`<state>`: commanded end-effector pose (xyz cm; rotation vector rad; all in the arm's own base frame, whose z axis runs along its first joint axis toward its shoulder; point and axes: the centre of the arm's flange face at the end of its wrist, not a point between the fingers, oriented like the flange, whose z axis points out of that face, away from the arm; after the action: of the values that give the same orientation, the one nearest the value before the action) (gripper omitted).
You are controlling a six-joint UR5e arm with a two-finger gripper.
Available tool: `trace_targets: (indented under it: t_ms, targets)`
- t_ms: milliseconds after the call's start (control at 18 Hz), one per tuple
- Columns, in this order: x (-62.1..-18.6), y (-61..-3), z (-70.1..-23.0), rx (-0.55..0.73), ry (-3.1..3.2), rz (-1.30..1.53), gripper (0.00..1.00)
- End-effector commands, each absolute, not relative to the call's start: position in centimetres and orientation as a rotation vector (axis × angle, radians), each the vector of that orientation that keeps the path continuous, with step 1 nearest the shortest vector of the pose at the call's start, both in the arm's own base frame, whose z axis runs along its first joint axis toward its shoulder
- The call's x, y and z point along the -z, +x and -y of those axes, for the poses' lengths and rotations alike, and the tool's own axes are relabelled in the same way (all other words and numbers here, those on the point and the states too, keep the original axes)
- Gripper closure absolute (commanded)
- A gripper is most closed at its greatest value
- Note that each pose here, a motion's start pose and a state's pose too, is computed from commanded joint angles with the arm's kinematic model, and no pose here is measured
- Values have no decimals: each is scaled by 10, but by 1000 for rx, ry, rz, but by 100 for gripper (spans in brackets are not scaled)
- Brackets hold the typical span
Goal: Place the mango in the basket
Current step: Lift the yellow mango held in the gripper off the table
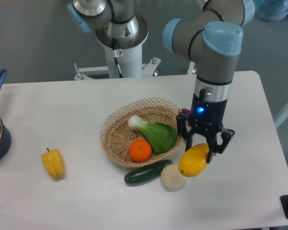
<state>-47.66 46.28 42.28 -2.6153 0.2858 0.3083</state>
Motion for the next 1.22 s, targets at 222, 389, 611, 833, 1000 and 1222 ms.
trace_targets:
  t_ms: [222,389,611,833,1000,1222]
  targets:
    - [-419,-476,-462,-306,-2618,-281,86]
    - [-417,-475,-462,-298,-2620,-280,86]
    - [-417,-475,-462,-298,-2620,-278,86]
    - [-419,-470,-468,-292,-2614,-250,86]
    - [-424,-464,-484,-276,-2597,-137,86]
    - [-420,-453,-502,-234,-2572,32,85]
